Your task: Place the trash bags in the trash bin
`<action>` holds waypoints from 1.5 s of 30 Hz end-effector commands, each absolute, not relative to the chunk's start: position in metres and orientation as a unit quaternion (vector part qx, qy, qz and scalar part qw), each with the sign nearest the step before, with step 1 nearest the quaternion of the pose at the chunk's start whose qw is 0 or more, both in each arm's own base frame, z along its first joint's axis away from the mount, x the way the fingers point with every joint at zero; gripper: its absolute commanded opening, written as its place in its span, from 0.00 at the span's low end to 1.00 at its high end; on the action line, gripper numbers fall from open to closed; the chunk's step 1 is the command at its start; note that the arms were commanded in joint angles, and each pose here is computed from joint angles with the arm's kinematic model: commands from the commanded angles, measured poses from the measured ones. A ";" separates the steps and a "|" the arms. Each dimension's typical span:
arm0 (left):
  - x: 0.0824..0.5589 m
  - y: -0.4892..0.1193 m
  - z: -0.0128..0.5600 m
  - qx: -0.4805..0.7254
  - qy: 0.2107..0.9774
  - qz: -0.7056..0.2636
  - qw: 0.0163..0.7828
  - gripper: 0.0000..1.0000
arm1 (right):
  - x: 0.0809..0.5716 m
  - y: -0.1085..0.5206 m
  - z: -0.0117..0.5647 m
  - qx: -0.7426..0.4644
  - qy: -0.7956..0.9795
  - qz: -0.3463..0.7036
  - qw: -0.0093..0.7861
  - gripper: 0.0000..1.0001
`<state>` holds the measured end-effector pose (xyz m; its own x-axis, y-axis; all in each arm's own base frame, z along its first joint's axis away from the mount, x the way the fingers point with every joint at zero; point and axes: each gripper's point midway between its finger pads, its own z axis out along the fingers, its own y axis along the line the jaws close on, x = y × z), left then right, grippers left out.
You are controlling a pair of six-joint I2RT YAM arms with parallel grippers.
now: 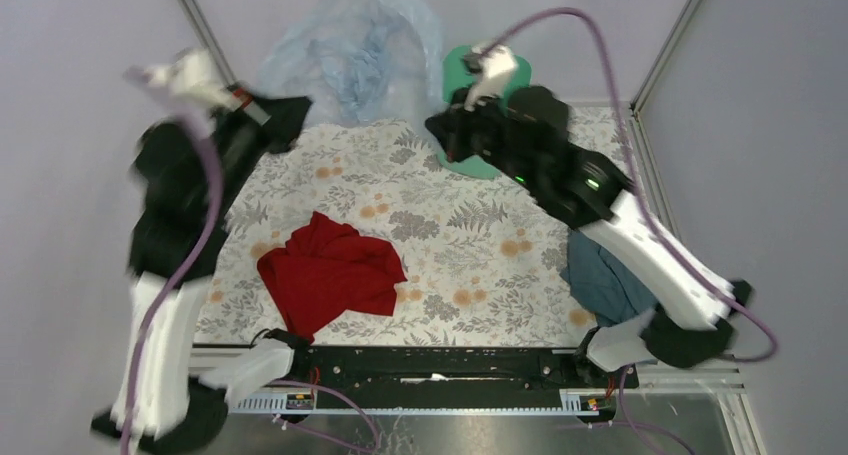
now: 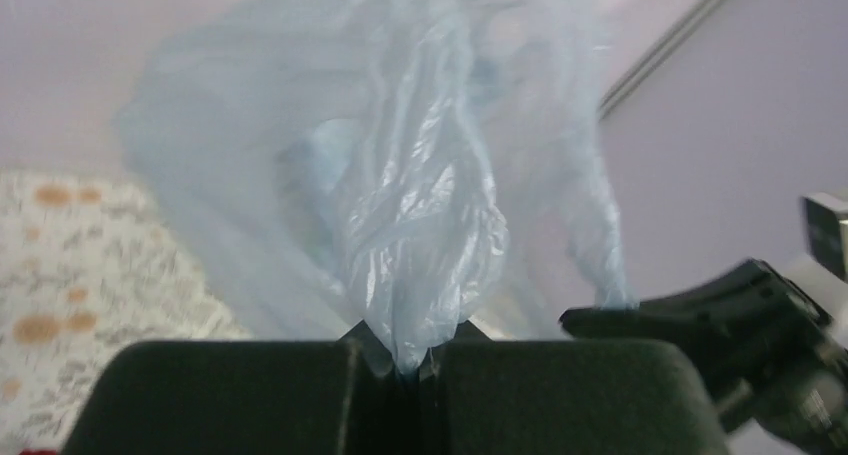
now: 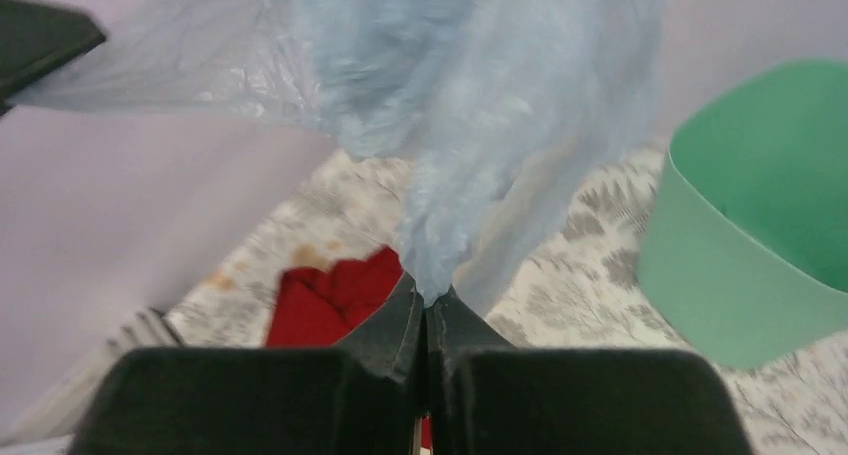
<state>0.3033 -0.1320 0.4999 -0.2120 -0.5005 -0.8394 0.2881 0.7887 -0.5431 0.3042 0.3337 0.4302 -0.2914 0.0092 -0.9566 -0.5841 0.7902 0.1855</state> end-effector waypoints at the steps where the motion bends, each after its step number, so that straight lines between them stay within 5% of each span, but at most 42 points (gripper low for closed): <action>1: 0.270 -0.104 0.482 -0.111 0.677 -0.305 0.661 0.00 | 0.271 0.323 0.429 -0.197 0.720 0.317 0.586 0.00; 5: 0.296 -0.108 0.267 -0.155 0.852 -0.197 0.460 0.00 | 0.279 0.324 0.248 -0.189 0.829 0.271 0.450 0.00; 7: 0.281 -0.104 0.208 -0.163 0.889 -0.167 0.394 0.00 | 0.265 0.314 0.191 -0.186 0.871 0.247 0.382 0.00; 12: 0.272 -0.131 0.254 -0.113 0.856 -0.264 0.430 0.00 | 0.262 0.316 0.229 -0.188 0.856 0.271 0.397 0.00; 19: 0.270 -0.135 0.471 -0.053 0.741 -0.329 0.583 0.00 | 0.294 0.319 0.405 -0.204 0.791 0.259 0.516 0.00; 22: 0.248 -0.127 0.518 -0.046 0.687 -0.348 0.636 0.00 | 0.276 0.306 0.455 -0.201 0.749 0.298 0.556 0.00; 25: 0.250 -0.122 0.490 -0.071 0.687 -0.349 0.634 0.00 | 0.267 0.292 0.436 -0.192 0.740 0.301 0.570 0.00; 33: 0.262 -0.098 0.232 -0.171 0.882 -0.175 0.404 0.00 | 0.236 0.272 0.170 -0.150 0.893 0.237 0.353 0.00; 36: 0.270 -0.121 0.283 -0.114 0.854 -0.243 0.445 0.00 | 0.253 0.278 0.194 -0.159 0.886 0.223 0.375 0.00; 40: 0.286 -0.147 0.469 -0.034 0.746 -0.336 0.574 0.00 | 0.298 0.312 0.322 -0.202 0.836 0.226 0.458 0.00; 43: 0.238 -0.170 0.601 0.057 0.621 -0.453 0.637 0.00 | 0.294 0.329 0.457 -0.217 0.764 0.282 0.538 0.00; 45: 0.202 -0.170 0.637 0.090 0.546 -0.496 0.669 0.00 | 0.271 0.326 0.518 -0.220 0.712 0.330 0.580 0.00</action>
<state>0.3031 -0.1625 0.4971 -0.3589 -0.4716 -0.8055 0.3648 0.7235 -0.5861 0.3115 0.3454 0.3279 -0.5307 -0.1477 -0.8346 -0.5599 0.8003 0.2144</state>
